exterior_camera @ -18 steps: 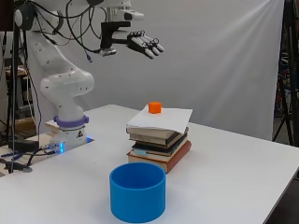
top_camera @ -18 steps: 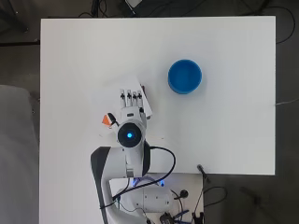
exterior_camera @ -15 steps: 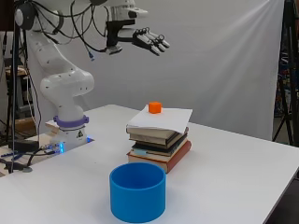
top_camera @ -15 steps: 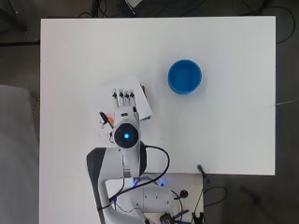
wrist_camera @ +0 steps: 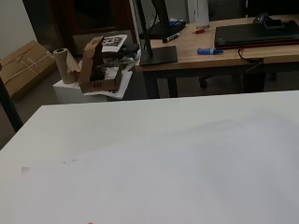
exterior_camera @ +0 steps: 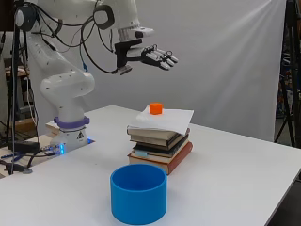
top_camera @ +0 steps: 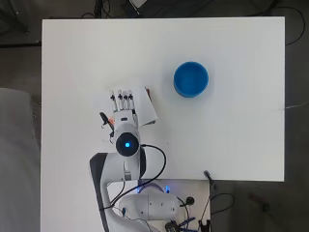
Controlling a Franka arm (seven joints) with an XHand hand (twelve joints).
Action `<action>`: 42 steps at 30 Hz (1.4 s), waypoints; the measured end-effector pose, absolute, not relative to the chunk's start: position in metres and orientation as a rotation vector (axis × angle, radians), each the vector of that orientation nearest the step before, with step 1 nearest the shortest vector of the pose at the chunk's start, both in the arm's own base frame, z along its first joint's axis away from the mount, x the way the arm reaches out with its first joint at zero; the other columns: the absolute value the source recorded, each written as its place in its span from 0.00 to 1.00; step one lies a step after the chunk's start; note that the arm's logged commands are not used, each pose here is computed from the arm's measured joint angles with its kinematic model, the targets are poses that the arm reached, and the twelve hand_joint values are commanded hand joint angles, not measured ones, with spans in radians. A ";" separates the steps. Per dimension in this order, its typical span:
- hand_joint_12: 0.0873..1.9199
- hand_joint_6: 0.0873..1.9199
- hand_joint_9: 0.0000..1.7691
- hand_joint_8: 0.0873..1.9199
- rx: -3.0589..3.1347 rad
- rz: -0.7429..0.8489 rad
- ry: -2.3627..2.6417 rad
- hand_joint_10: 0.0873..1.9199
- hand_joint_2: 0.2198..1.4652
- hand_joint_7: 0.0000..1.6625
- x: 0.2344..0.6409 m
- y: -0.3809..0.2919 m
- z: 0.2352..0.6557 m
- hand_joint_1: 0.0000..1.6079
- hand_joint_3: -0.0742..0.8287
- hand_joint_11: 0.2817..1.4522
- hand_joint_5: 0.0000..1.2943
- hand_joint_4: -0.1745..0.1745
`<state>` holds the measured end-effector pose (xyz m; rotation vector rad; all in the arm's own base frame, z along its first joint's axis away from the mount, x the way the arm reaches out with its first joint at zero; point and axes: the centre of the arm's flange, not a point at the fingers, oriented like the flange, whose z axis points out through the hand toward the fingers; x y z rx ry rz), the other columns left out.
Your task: Teleoperate dual arm-hand system to pick and place objects
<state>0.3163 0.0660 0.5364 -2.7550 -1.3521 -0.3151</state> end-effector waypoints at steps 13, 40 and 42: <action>0.00 0.00 0.28 0.00 -2.587 -0.355 -1.549 0.00 0.66 0.26 0.319 0.078 0.433 0.15 0.08 0.17 0.29 0.65; 1.00 0.75 0.65 1.00 -2.399 -0.110 -1.625 1.00 0.85 0.49 0.315 0.093 0.377 0.54 0.08 0.48 0.51 0.99; 0.99 0.75 0.63 1.00 -2.383 -0.140 -1.674 1.00 0.86 0.46 0.322 0.097 0.390 0.53 0.08 0.45 0.50 1.00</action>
